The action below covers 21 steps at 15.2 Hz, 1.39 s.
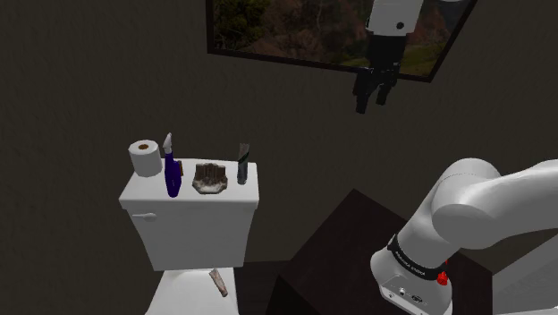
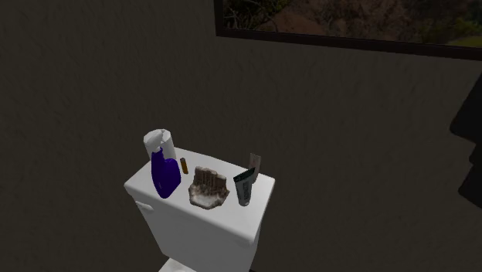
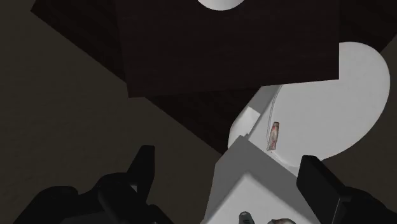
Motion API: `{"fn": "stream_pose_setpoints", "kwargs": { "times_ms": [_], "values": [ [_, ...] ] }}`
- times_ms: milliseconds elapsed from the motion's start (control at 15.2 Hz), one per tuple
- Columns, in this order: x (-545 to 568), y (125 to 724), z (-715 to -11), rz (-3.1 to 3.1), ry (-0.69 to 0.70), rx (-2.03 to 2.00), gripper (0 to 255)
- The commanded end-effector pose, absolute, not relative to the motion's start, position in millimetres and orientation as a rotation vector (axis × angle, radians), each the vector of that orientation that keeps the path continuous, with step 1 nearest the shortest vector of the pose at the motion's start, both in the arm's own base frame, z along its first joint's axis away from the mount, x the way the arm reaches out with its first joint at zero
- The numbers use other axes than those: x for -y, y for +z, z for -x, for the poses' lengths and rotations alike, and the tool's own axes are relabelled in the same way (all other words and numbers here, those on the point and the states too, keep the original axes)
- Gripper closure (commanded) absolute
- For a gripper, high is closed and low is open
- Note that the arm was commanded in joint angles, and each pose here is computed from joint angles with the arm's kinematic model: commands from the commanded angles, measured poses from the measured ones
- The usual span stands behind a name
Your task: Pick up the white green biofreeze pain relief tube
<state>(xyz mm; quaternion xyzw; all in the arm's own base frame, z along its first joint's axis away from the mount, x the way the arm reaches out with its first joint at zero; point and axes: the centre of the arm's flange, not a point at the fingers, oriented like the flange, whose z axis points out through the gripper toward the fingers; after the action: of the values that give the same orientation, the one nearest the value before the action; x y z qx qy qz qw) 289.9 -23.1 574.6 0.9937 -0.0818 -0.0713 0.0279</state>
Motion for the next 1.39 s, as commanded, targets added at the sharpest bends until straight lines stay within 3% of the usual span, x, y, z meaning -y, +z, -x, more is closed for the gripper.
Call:
{"fn": "stream_pose_setpoints", "kwargs": {
  "times_ms": [0,1320],
  "values": [
    [23.1,574.6,-289.9,-3.068,-0.220,0.253,0],
    [-31.1,402.9,-469.2,-2.975,-0.316,1.240,0]
  ]
}}
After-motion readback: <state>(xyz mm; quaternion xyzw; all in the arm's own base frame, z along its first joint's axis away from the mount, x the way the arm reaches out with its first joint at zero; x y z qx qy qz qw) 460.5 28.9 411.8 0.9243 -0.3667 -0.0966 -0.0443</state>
